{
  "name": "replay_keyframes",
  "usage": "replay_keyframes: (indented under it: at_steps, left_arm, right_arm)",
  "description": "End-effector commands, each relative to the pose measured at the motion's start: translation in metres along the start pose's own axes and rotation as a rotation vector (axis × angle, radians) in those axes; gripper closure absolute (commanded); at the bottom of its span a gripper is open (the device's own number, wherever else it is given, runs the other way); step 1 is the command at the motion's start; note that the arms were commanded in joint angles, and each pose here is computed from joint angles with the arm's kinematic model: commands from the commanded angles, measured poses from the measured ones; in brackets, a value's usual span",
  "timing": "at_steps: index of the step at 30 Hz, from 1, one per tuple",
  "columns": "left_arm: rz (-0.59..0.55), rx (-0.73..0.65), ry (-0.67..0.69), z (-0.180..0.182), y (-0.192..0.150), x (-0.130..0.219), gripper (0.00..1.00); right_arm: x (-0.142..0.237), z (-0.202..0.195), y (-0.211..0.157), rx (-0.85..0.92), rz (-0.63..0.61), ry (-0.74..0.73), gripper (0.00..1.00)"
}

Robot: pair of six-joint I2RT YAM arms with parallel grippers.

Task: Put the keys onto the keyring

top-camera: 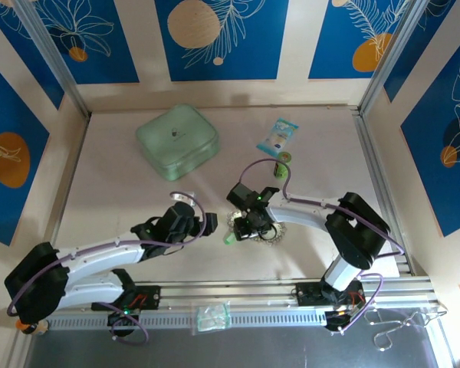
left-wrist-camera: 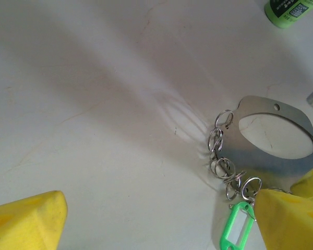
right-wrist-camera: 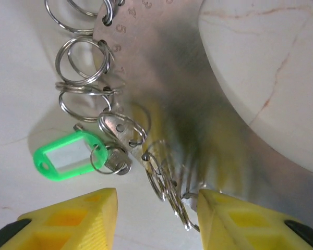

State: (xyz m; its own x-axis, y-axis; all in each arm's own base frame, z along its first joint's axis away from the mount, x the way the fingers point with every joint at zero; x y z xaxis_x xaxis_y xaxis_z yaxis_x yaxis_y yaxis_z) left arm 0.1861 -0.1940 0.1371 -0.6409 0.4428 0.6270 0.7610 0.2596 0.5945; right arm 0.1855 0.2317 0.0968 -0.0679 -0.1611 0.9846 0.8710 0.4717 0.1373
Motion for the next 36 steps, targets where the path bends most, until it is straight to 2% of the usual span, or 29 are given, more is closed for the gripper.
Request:
replay_keyframes:
  at_steps: [1,7,16,19,21,22,25,30,36]
  left_arm:
    - [-0.036,0.019,-0.007,0.0,0.001,0.004,0.08]
    - [-0.037,0.017,-0.005,0.001,0.001,0.004,0.08]
    - [-0.04,0.011,0.0,0.003,-0.001,0.002,0.08]
    - [-0.039,0.001,-0.005,0.003,-0.002,0.0,0.08]
    - [-0.033,-0.013,-0.009,0.002,-0.003,-0.002,0.08]
    - [-0.028,-0.021,-0.014,0.001,-0.003,-0.002,0.08]
    - [-0.009,-0.049,-0.012,0.0,-0.004,-0.004,0.08]
    - [-0.001,-0.067,-0.016,-0.002,-0.004,-0.003,0.08]
    - [0.007,-0.066,-0.02,-0.003,-0.004,-0.001,0.08]
  right_arm:
    - [0.0,0.002,0.003,0.014,0.0,-0.024,0.62]
    - [0.002,-0.002,-0.009,-0.012,0.015,-0.041,0.82]
    - [0.014,-0.025,-0.054,-0.05,0.089,-0.134,0.92]
    - [0.019,-0.029,-0.065,-0.072,0.105,-0.142,0.91]
    - [0.022,-0.029,-0.067,-0.087,0.108,-0.141,0.83]
    - [0.025,-0.028,-0.064,-0.096,0.101,-0.132,0.76]
    - [0.041,-0.023,-0.049,-0.104,0.038,-0.061,0.68]
    - [0.059,-0.042,-0.016,-0.186,-0.089,0.12,0.63]
    - [0.042,-0.079,0.02,-0.223,-0.133,0.221,0.64]
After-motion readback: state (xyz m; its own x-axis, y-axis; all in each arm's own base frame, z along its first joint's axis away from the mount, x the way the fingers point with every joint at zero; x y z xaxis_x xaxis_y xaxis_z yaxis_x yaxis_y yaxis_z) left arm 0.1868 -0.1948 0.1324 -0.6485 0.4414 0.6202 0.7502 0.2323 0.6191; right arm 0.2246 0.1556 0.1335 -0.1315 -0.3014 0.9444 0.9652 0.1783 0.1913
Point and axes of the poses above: each hand's point on the last joint's axis, 136 mm out from that joint toward the fingers, its own x axis back along the fingers, its own z axis along the line the jaws close on, y = z × x, the point moved 7 cm from there along x, back along the fingers, and after that the axes turned 10 degrees about x, right-handed, at the moved point
